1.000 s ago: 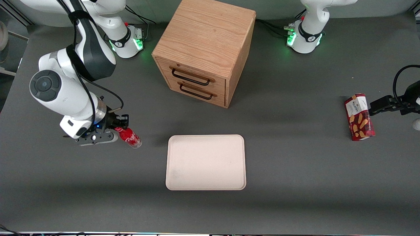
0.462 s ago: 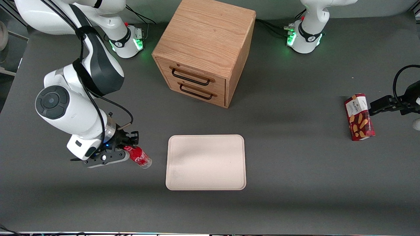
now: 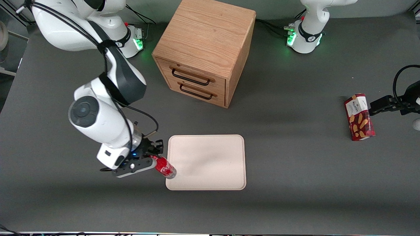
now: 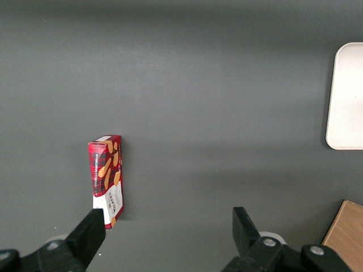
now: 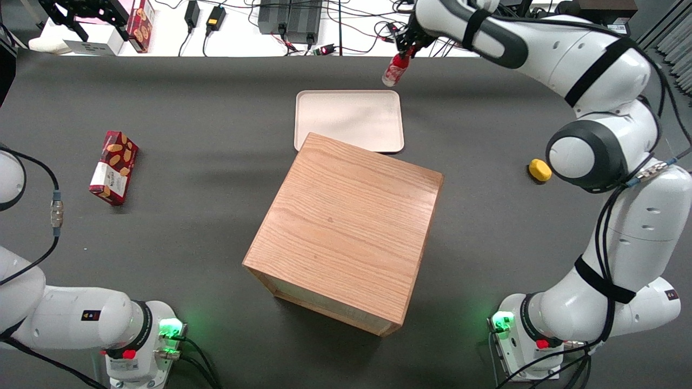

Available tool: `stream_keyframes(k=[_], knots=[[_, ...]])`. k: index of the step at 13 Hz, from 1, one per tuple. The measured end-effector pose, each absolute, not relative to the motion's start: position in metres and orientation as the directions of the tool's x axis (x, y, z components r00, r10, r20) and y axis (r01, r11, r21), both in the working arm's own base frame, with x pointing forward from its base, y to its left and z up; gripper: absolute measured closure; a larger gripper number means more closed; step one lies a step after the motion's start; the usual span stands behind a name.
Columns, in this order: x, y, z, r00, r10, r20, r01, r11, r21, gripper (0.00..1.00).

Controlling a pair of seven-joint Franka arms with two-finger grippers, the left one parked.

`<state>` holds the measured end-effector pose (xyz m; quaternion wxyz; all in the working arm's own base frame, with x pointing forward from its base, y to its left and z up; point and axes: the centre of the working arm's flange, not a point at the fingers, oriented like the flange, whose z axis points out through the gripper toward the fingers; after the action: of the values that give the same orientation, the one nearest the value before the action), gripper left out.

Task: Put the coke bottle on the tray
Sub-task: 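Lift the bottle with the right gripper and carry it onto the tray, then stand the bottle upright on the tray and open the right gripper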

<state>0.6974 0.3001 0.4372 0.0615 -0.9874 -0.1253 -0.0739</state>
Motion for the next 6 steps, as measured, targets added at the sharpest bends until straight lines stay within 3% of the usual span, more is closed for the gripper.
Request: stream_keyframes(k=[3,6], knots=[[0.702,0.315,0.4,0.952,0.255,0.167,0.273,-0.958,-0.093,0.68],[0.705,0.317,0.365,0.957,0.259,0.132,0.272,-0.958,-0.094,0.68]])
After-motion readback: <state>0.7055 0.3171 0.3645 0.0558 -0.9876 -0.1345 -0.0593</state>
